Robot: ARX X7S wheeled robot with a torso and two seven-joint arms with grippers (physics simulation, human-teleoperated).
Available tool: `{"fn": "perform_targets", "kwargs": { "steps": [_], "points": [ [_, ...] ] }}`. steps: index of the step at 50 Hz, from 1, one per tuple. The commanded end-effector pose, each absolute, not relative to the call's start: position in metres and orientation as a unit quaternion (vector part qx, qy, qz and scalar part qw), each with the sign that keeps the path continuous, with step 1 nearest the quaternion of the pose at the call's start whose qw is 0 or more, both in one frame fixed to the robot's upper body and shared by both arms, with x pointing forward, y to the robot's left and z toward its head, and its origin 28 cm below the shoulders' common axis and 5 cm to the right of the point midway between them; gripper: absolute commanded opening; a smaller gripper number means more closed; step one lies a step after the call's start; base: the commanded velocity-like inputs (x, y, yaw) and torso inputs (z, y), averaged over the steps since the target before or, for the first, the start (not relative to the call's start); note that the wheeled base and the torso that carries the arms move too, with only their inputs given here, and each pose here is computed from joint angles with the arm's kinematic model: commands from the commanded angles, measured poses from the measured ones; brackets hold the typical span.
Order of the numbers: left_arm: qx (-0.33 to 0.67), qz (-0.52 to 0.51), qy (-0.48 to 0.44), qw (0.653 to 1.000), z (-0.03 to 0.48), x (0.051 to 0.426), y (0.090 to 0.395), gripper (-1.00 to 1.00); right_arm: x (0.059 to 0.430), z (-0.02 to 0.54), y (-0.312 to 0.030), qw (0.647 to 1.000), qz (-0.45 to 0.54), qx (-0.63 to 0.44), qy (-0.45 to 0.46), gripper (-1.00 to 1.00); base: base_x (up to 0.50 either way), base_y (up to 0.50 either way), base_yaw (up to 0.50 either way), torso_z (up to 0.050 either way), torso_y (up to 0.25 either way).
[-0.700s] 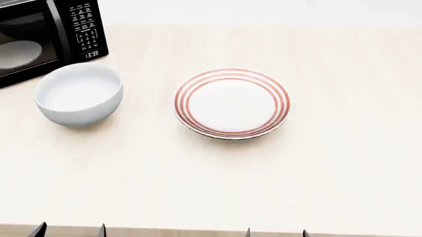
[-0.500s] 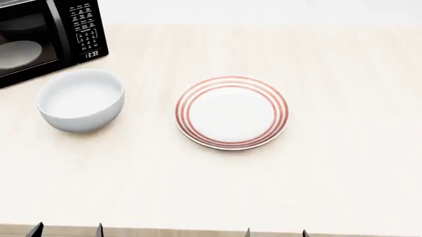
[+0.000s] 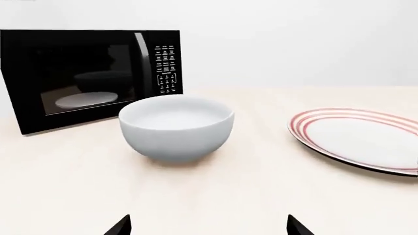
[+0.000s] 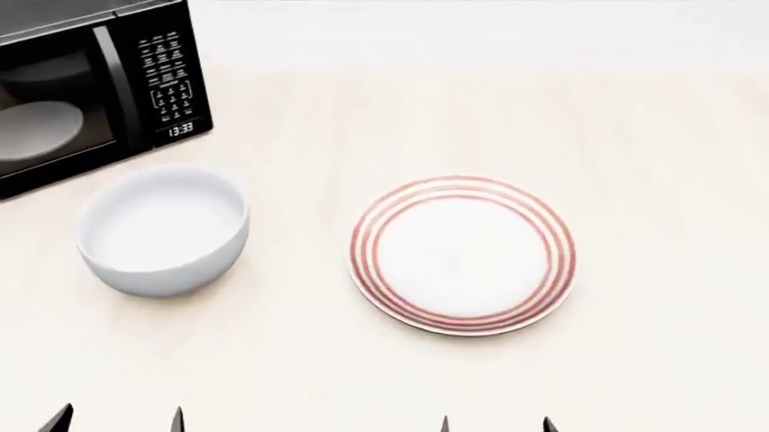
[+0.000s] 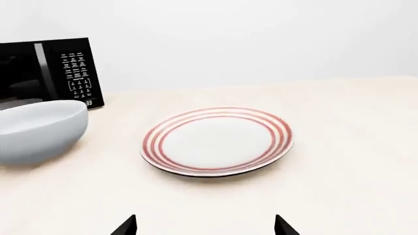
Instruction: Put the white bowl to the right of the plate.
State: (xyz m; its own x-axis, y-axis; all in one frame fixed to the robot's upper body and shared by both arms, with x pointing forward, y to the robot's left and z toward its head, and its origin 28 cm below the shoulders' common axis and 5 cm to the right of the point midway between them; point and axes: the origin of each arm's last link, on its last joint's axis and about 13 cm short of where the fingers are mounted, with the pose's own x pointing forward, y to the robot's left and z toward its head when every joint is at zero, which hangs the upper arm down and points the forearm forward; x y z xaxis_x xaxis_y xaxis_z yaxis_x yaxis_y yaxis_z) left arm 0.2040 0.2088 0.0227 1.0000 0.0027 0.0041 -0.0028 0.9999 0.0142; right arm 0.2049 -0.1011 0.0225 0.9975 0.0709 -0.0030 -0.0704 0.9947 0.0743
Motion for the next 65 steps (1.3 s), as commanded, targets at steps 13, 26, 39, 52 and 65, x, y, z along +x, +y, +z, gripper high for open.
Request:
{"fn": "perform_targets", "kwargs": {
  "steps": [13,26,39,52,65],
  "points": [
    [0.014,-0.003,-0.003,1.0,0.022,0.203,0.208,1.0,0.203,0.025,-0.102,0.998,0.048,0.045,0.008,1.0,0.5,0.24,0.0,0.0,0.0],
    [0.015,-0.002,-0.004,1.0,0.022,0.203,0.208,1.0,0.202,0.023,-0.101,0.997,0.055,0.045,0.013,1.0,0.5,0.11,0.0,0.0,0.0],
    [0.015,-0.002,-0.004,1.0,0.022,0.203,0.208,1.0,0.203,0.021,-0.1,0.996,0.061,0.052,0.025,1.0,0.5,-0.05,0.0,0.0,0.0],
    [0.018,-0.001,-0.004,1.0,0.023,0.203,0.209,1.0,0.215,0.023,-0.099,0.99,0.026,0.073,0.117,1.0,0.32,-0.1,0.0,0.0,0.0],
    [0.018,0.032,-0.012,0.999,0.032,0.206,0.222,1.0,0.237,0.12,-0.094,0.996,0.034,0.017,0.086,1.0,0.0,0.0,0.0,0.0,0.001]
  ]
}}
